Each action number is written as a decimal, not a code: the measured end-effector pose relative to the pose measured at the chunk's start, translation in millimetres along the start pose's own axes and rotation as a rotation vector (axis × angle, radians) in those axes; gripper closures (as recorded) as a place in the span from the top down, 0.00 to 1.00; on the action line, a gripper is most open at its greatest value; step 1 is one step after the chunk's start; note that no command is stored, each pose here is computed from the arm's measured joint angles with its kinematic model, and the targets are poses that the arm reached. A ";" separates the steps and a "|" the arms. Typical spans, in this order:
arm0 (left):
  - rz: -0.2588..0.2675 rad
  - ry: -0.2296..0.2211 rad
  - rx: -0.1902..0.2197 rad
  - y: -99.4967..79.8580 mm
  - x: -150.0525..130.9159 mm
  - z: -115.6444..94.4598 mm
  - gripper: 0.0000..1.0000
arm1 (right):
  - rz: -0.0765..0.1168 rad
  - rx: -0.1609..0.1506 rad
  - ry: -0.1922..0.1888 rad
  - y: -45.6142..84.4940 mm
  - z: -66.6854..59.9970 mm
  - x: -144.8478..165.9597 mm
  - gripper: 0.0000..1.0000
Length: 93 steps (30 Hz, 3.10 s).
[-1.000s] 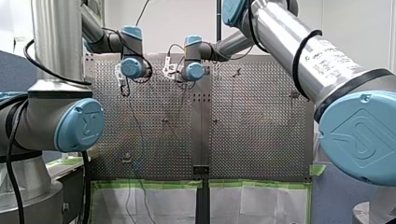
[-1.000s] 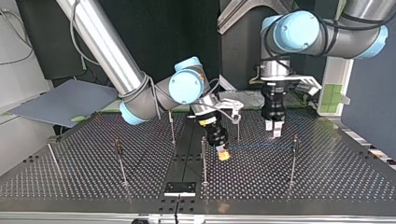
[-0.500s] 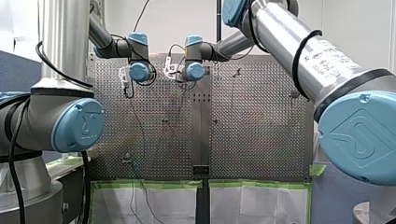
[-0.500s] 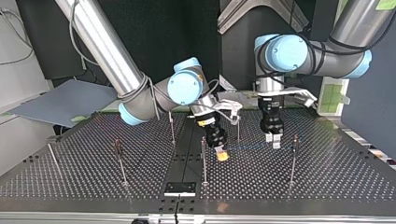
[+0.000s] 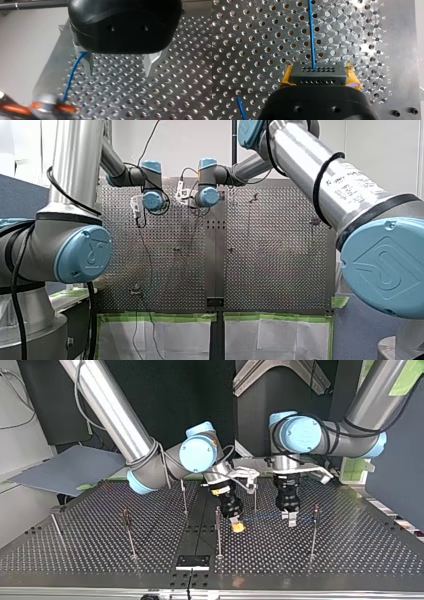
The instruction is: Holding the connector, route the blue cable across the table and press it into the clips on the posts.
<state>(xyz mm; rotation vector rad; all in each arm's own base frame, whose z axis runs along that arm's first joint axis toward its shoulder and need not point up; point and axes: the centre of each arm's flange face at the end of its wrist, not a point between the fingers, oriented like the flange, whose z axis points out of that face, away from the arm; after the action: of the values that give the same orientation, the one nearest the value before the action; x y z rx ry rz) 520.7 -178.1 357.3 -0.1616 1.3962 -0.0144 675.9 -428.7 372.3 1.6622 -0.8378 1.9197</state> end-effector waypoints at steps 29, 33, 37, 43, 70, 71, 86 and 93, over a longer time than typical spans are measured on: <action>0.002 0.052 -0.040 6.5 20.6 -0.9 0.00 | 0.000 0.001 -0.009 -1.5 -0.9 -4.5 0.00; 0.011 0.081 -0.041 6.0 29.8 -10.0 0.00 | -0.001 -0.005 -0.024 -1.0 -3.3 -11.5 0.00; 0.020 0.108 -0.043 7.3 40.5 -19.9 0.00 | -0.003 -0.017 -0.047 1.9 -6.8 -22.2 0.00; 0.033 0.139 -0.073 14.8 56.9 -34.2 0.00 | -0.007 -0.038 -0.088 8.4 -13.6 -40.8 0.00; 0.065 0.277 -0.040 23.3 152.9 -84.5 0.00 | -0.037 -0.072 -0.335 24.7 -69.7 -142.3 0.00; 0.066 0.283 -0.040 23.6 156.5 -84.8 0.00 | -0.038 -0.074 -0.342 25.9 -71.5 -145.2 0.00; 0.046 0.292 -0.019 25.7 177.7 -85.0 0.00 | -0.037 -0.085 -0.364 37.2 -76.1 -155.8 0.00; 0.025 0.281 -0.005 25.2 180.5 -82.0 0.00 | -0.035 -0.086 -0.371 43.4 -74.3 -164.4 0.00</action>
<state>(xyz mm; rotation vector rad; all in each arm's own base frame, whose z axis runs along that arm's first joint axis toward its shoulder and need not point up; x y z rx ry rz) 469.8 -180.8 164.1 -0.1504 1.6782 -0.0128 620.1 -399.5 197.8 1.9970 -1.0047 1.5489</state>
